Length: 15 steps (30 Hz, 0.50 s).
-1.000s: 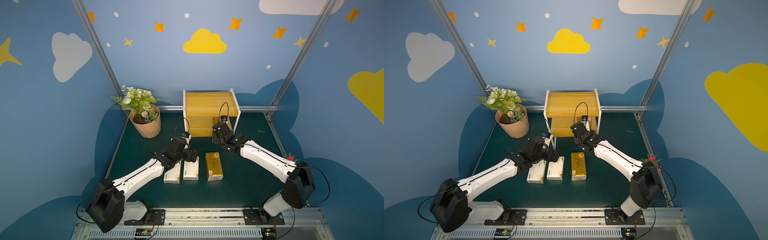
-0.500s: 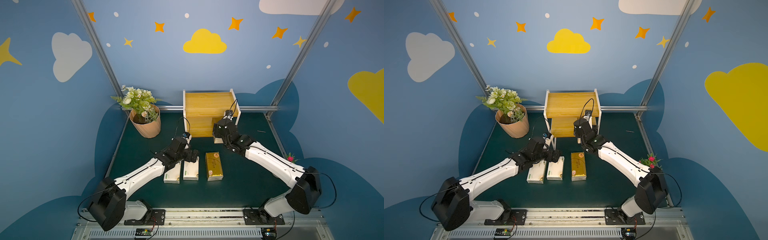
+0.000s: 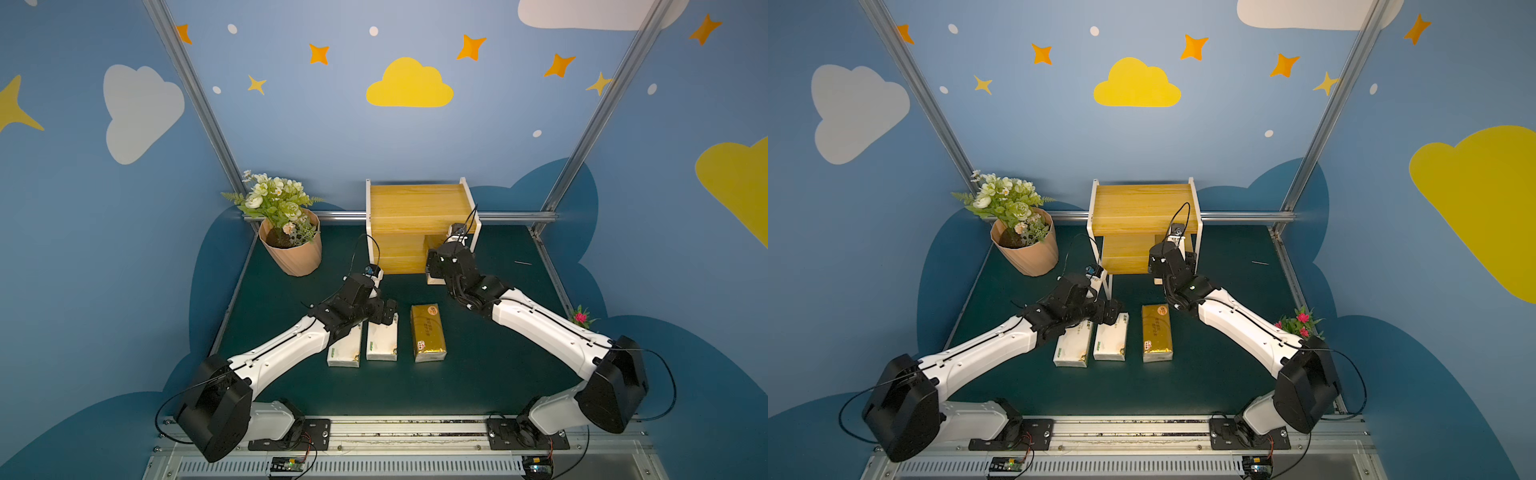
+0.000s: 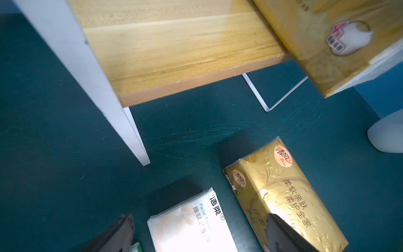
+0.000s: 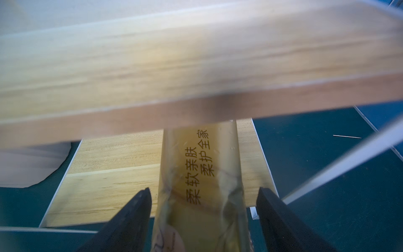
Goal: Place the tissue boxes on the shelf by color
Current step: Place a box of tissues on the shelf.
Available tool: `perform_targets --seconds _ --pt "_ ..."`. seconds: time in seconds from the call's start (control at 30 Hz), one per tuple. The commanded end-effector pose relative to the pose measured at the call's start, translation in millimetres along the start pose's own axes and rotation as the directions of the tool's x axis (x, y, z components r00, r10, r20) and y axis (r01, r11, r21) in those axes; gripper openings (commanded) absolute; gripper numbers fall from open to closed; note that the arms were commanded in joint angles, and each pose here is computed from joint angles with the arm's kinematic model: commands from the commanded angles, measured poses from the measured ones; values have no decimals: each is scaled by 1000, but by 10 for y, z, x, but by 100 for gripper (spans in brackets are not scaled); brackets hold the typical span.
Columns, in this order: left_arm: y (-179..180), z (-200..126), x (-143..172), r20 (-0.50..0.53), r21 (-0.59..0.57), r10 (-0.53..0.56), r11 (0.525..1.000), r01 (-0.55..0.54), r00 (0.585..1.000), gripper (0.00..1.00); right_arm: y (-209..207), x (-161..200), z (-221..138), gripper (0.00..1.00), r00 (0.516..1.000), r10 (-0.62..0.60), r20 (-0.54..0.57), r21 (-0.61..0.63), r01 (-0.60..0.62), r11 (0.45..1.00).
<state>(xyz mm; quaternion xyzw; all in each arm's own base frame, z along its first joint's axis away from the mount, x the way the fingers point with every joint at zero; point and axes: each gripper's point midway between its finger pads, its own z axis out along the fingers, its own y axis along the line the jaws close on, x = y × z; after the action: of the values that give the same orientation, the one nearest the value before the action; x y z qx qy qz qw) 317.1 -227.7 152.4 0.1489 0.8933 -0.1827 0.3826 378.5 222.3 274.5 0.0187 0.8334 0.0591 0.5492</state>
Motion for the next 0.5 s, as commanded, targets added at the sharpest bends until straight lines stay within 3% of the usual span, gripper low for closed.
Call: perform_targets --seconds 0.0,0.2,0.3,0.37,0.47 --pt "-11 -3 -30 12 2 1 1000 -1 1000 100 -1 -150 -179 81 998 53 43 -44 -51 998" --pt "-6 15 -26 10 0 3 1000 -3 1000 100 23 -102 -366 79 997 76 25 -131 -73 989" --pt "8 8 -25 13 -8 4 1000 -4 1000 100 -53 -28 -505 72 993 114 -11 -137 -115 984" --pt "27 4 -24 15 -18 3 1000 -3 1000 100 -108 20 -596 60 990 136 -27 -135 -138 981" --pt "48 0 -13 15 -30 3 1000 -3 1000 100 -232 94 -726 25 988 148 -43 -98 -152 984"
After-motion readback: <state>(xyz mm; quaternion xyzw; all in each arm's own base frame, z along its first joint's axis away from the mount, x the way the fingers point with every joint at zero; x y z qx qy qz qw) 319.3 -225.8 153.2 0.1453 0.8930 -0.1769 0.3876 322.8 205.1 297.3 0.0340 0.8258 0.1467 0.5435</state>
